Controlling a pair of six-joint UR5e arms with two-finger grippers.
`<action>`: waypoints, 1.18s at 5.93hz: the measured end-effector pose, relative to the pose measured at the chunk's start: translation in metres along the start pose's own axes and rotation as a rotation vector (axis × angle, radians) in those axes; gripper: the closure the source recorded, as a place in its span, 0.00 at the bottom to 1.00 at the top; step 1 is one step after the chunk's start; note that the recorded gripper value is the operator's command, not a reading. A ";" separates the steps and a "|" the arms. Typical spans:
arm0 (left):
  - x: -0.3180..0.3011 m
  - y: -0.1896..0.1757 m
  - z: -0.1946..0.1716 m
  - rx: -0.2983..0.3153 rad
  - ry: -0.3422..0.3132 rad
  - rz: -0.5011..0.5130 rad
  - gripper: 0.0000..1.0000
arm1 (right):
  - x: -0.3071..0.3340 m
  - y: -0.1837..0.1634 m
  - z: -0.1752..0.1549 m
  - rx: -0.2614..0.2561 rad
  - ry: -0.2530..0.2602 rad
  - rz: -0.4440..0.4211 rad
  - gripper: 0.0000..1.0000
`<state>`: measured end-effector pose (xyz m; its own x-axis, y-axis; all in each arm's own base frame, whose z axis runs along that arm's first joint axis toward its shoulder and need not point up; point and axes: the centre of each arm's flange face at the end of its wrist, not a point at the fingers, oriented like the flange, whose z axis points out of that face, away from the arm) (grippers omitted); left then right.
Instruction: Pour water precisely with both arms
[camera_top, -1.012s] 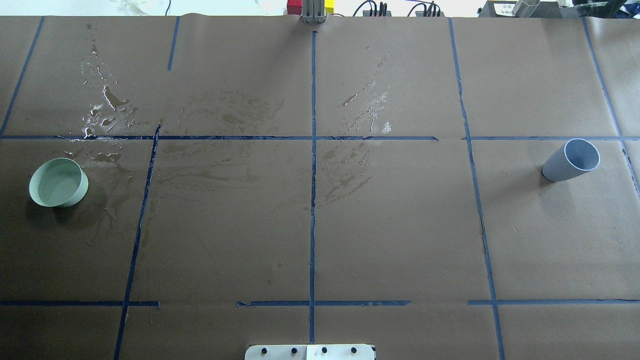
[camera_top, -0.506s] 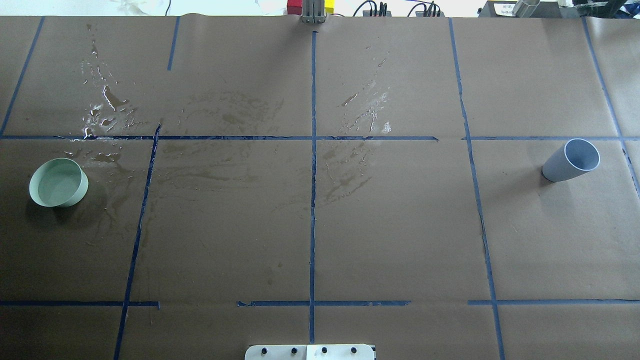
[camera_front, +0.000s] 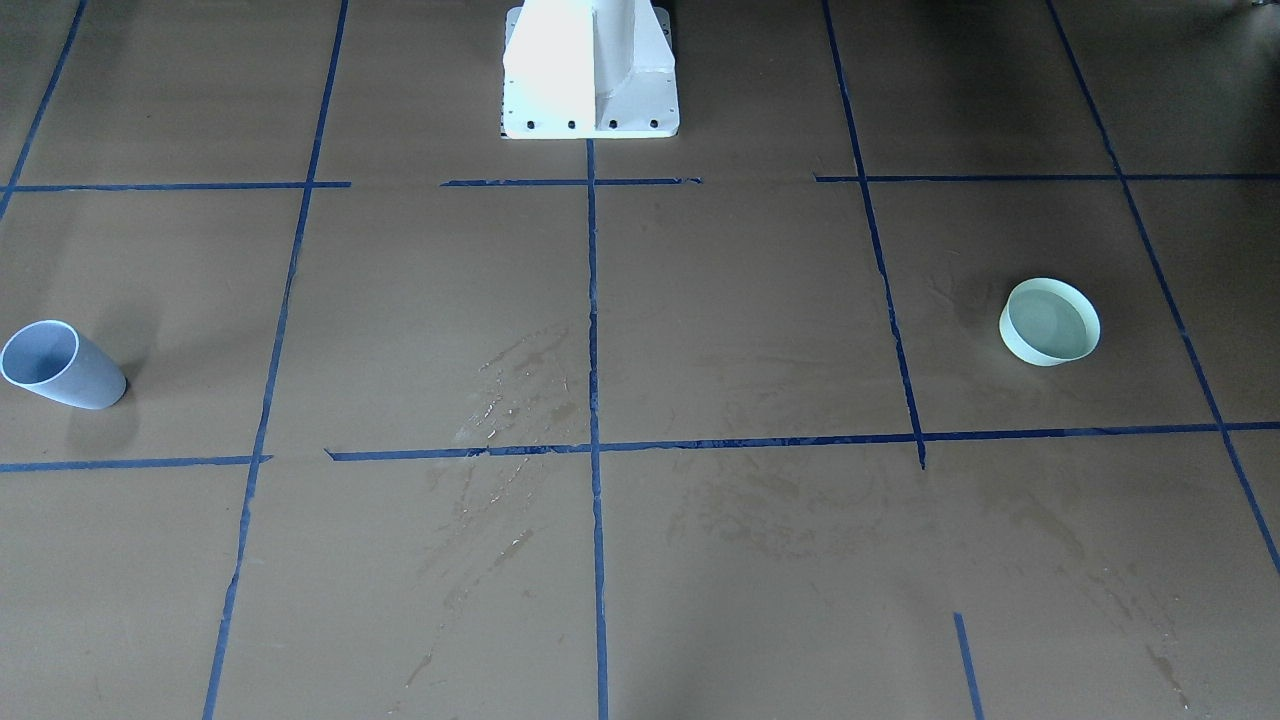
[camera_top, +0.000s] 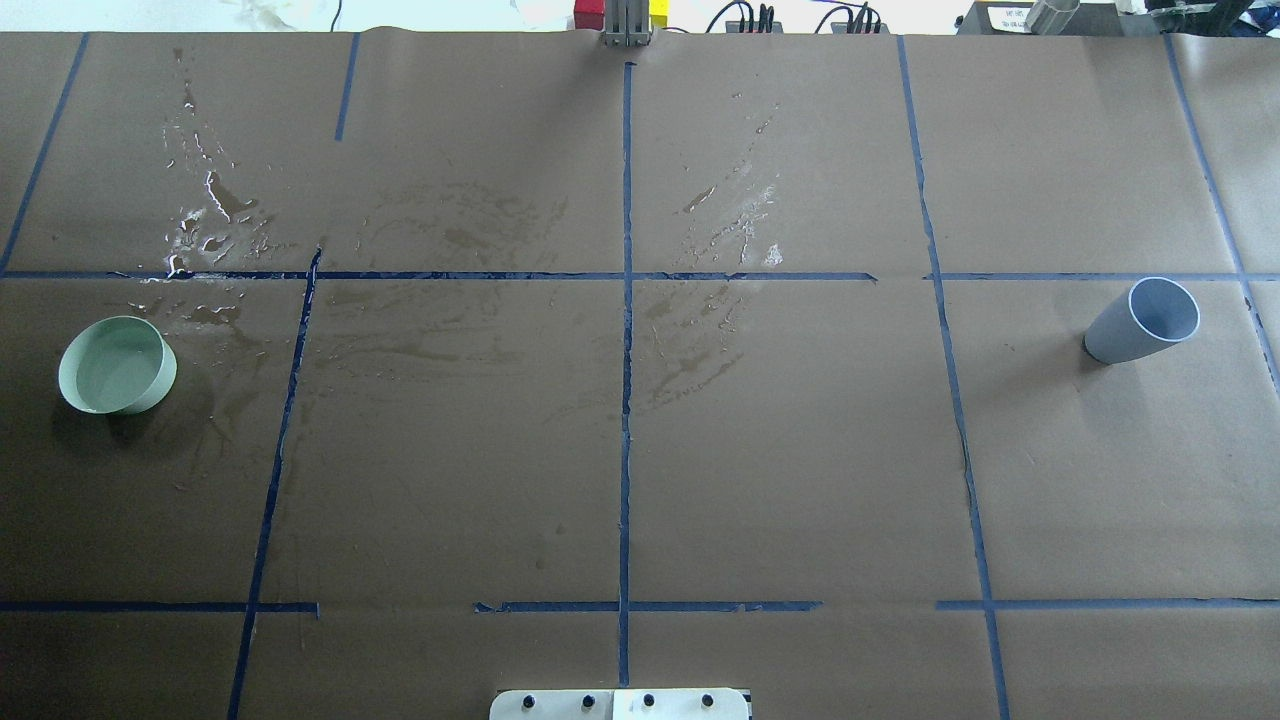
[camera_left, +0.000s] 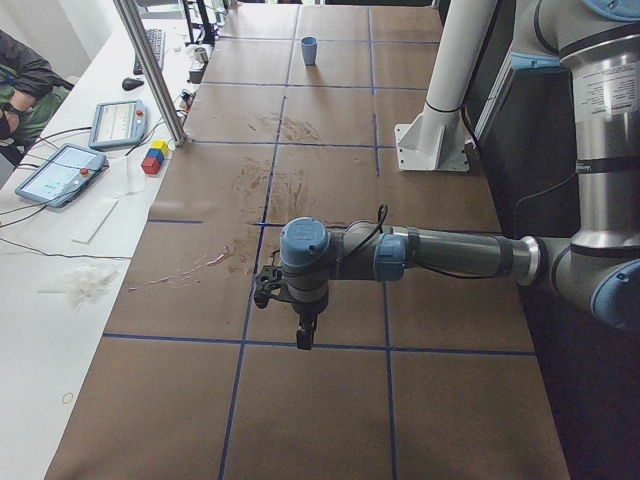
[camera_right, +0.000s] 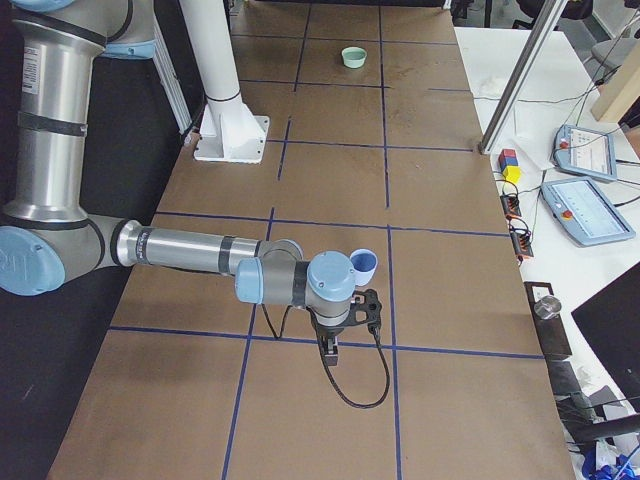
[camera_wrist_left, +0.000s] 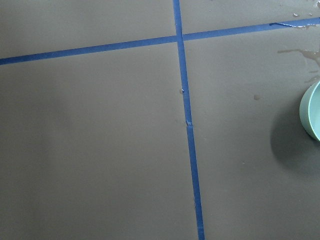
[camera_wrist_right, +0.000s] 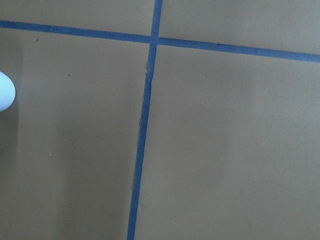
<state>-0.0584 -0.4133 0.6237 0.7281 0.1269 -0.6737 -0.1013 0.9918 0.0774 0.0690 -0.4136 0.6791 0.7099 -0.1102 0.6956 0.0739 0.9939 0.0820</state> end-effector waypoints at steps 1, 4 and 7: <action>0.004 -0.001 0.005 -0.011 -0.001 0.011 0.00 | -0.001 0.001 0.000 0.001 -0.002 0.000 0.00; 0.008 -0.003 0.007 -0.017 0.001 0.020 0.00 | 0.000 0.006 0.001 -0.003 -0.004 0.004 0.00; 0.008 -0.003 0.007 -0.017 0.003 0.020 0.00 | -0.001 0.008 0.001 -0.003 -0.005 0.004 0.00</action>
<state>-0.0473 -0.4150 0.6234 0.7236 0.1471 -0.6744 -0.1280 0.9887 0.0784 0.0685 -0.4053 0.6800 0.7065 -0.1066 0.6996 0.0734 0.9943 0.0773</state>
